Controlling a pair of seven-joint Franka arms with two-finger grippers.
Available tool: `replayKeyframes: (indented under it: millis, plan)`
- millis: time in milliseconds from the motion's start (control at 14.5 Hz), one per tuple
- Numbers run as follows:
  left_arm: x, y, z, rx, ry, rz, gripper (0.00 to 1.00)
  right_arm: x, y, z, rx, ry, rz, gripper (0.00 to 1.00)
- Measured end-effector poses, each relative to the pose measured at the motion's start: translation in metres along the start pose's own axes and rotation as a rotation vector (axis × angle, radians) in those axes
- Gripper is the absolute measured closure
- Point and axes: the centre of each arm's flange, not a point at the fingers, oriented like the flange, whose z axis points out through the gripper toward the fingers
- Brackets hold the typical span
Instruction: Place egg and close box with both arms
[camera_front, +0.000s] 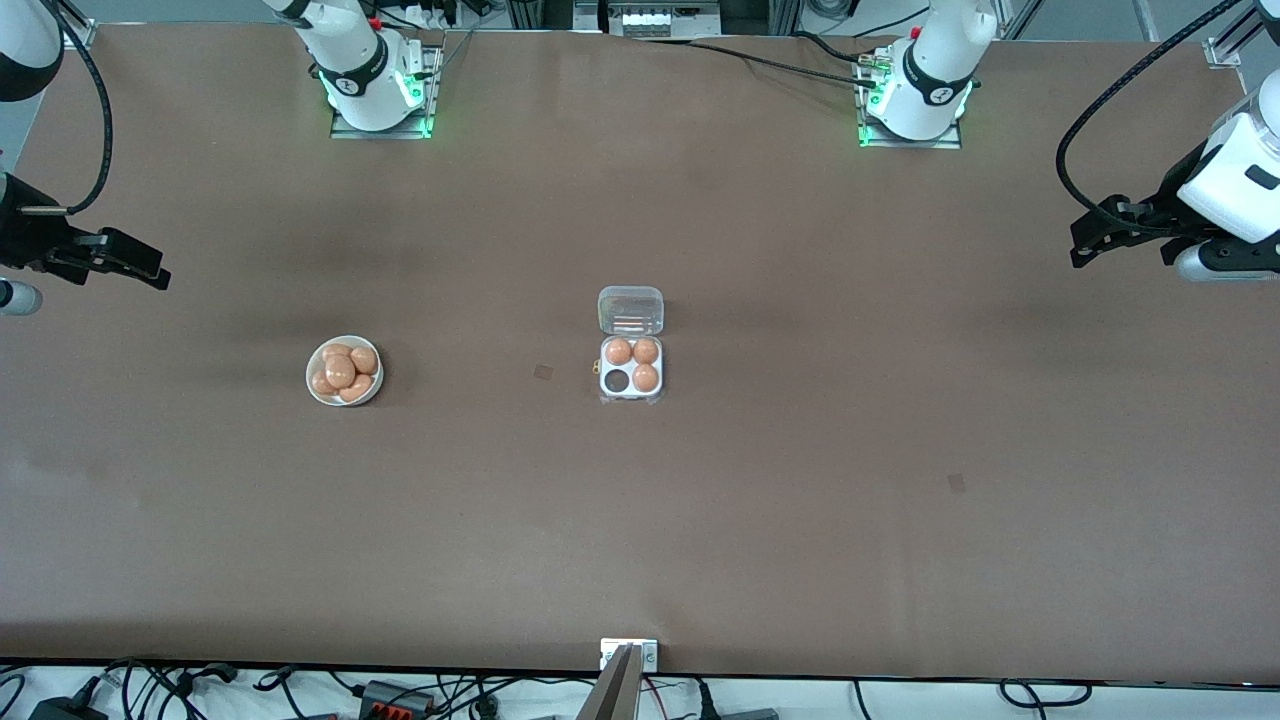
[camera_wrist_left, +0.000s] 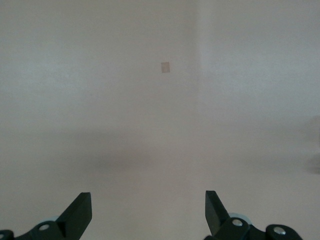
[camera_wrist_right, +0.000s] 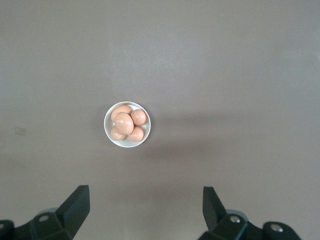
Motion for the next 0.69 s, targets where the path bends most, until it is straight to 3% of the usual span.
replayKeyframes:
  millis: [691]
  plan:
    - [0.0000, -0.0001, 0.0000, 0.000, 0.000, 0.000, 0.00, 0.0015, -0.0012, 0.0006, 0.000, 0.004, -0.002, 0.00]
